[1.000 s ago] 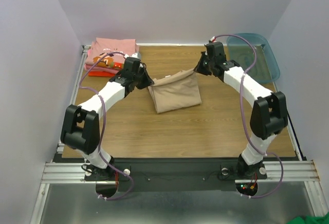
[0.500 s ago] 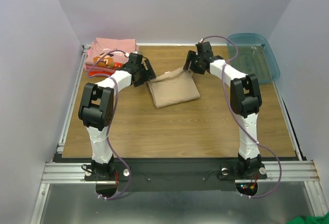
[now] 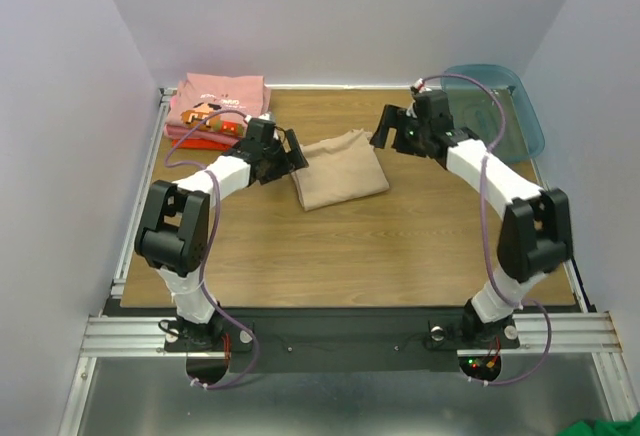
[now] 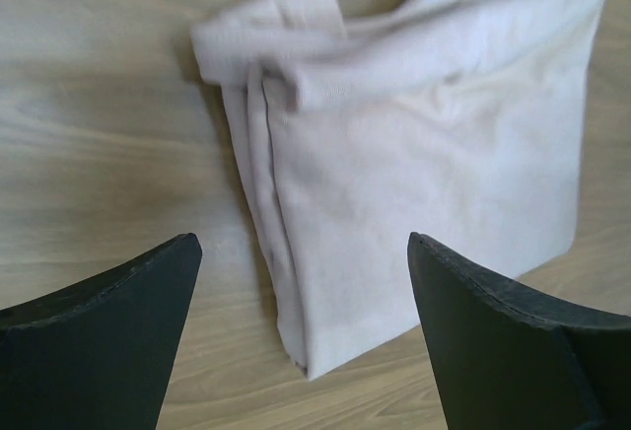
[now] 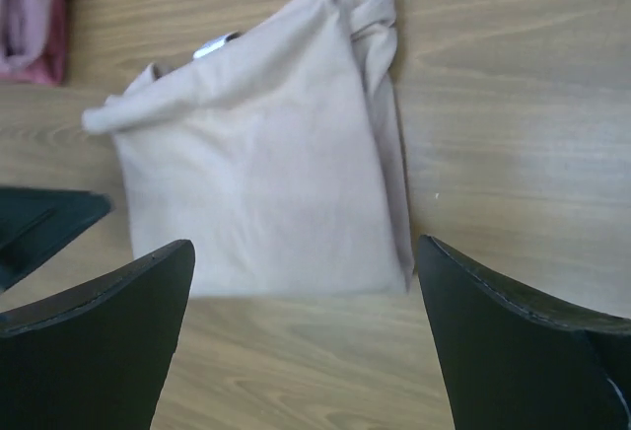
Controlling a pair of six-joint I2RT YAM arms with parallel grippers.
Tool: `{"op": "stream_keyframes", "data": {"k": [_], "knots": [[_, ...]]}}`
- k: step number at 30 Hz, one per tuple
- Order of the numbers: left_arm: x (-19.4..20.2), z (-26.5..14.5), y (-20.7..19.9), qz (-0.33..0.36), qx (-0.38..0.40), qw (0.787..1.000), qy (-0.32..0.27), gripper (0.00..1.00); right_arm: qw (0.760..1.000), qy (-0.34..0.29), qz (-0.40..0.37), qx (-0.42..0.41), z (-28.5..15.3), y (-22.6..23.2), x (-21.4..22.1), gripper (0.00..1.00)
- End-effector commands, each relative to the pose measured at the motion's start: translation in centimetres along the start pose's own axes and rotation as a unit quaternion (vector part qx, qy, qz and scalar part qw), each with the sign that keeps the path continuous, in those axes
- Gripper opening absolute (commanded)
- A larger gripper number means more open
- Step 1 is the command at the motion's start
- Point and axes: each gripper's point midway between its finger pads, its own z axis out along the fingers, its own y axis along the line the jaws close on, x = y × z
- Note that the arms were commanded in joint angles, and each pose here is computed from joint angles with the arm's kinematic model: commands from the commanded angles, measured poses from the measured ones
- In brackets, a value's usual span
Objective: Fold and stack the t-shirts
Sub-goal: Neatly place the folded tshirt to the corner
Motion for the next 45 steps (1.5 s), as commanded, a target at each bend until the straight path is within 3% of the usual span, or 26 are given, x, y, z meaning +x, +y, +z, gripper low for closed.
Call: {"op": "stream_keyframes", "data": {"k": [1, 5, 8, 10, 17, 20, 21, 23, 27, 33, 39, 45], "knots": [[2.4, 0.7, -0.6, 0.015, 0.021, 0.999, 0.022, 0.98, 0.999, 0.005, 0.006, -0.034, -4.7, -0.2, 4.1, 1.0], [3.3, 2.2, 1.0, 0.008, -0.013, 0.999, 0.029, 0.98, 0.998, -0.002, 0.021, -0.053, -8.2, -0.7, 7.6, 1.0], [3.9, 3.5, 1.5, 0.01, -0.026, 0.999, 0.041, 0.88, 0.998, -0.02, 0.027, -0.058, -10.7, -1.1, 8.9, 1.0], [4.3, 4.2, 1.7, 0.019, -0.046, 0.998, 0.046, 0.76, 0.997, -0.039, 0.035, -0.057, -12.1, -1.3, 9.2, 1.0], [5.6, 6.0, 1.7, 0.073, -0.112, 0.989, 0.06, 0.5, 0.997, -0.037, 0.044, -0.05, -13.5, -3.5, 13.4, 1.0], [4.9, 6.6, 2.3, 0.082, -0.145, 0.984, 0.057, 0.23, 0.996, -0.055, 0.042, -0.049, -14.3, -3.9, 13.8, 1.0], [3.6, 6.8, 1.7, 0.084, -0.148, 0.984, 0.042, 0.0, 0.996, -0.059, 0.041, -0.048, -14.4, -3.9, 13.7, 1.0], [2.3, 6.6, 2.2, 0.116, -0.179, 0.977, 0.03, 0.0, 0.996, -0.073, 0.039, -0.042, -14.8, -4.2, 13.4, 1.0], [-4.3, 4.8, 0.0, 0.183, -0.204, 0.96, -0.05, 0.0, 0.996, -0.08, 0.034, -0.025, -14.7, -5.0, 13.6, 1.0], [-12.8, -0.2, -2.0, 0.27, -0.265, 0.915, -0.142, 0.0, 0.997, -0.077, 0.022, 0.001, -14.2, -6.3, 14.0, 1.0], [-18.1, -2.3, -3.7, 0.371, -0.294, 0.865, -0.166, 0.0, 0.997, -0.069, 0.035, 0.032, -13.4, -7.5, 14.7, 1.0], [-23.3, -4.5, -3.6, 0.389, -0.328, 0.838, -0.199, 0.0, 0.996, -0.063, 0.033, 0.058, -12.9, -8.6, 15.0, 1.0]]}}
